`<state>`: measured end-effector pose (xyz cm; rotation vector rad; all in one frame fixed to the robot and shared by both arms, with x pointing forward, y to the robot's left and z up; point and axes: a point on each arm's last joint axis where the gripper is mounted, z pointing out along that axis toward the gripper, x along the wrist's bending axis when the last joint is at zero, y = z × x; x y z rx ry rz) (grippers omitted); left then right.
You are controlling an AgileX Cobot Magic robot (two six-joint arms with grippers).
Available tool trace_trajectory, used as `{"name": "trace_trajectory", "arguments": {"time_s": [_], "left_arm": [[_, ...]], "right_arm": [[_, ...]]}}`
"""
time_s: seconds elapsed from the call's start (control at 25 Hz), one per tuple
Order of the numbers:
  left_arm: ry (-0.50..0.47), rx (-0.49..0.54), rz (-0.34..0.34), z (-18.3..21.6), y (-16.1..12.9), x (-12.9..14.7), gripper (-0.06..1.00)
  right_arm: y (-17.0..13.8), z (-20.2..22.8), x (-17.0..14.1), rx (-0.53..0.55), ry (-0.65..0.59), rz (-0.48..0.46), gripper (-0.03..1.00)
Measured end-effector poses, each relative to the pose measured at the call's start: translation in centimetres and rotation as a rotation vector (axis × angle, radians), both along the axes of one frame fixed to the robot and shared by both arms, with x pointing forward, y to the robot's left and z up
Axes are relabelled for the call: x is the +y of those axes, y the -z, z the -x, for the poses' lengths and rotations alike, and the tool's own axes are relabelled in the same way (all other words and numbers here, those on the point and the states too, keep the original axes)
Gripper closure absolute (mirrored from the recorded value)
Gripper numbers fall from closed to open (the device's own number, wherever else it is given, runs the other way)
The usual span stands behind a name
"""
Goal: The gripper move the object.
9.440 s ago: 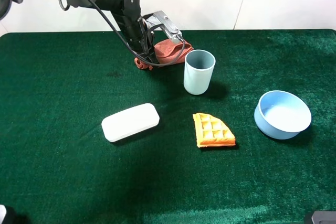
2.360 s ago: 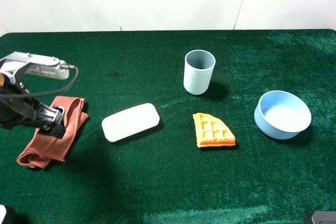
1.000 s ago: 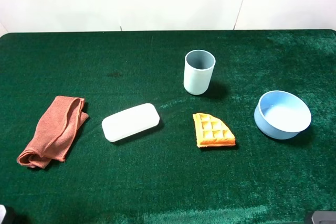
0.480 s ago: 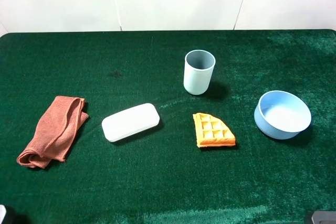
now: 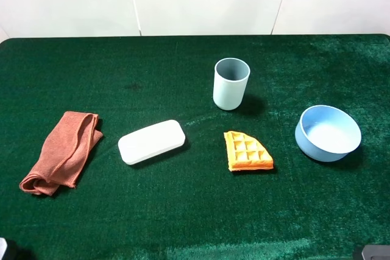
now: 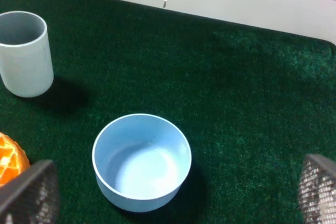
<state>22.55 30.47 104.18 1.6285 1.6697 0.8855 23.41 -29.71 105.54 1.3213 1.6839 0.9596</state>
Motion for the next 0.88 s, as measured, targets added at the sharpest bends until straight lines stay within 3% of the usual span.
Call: {"name": "trace_trajectory", "arguments": {"time_s": [0.88], "left_arm": [[0.0, 0.0, 0.0, 0.0, 0.0, 0.0, -0.05]], "right_arm": [[0.0, 0.0, 0.0, 0.0, 0.0, 0.0, 0.27]]}}
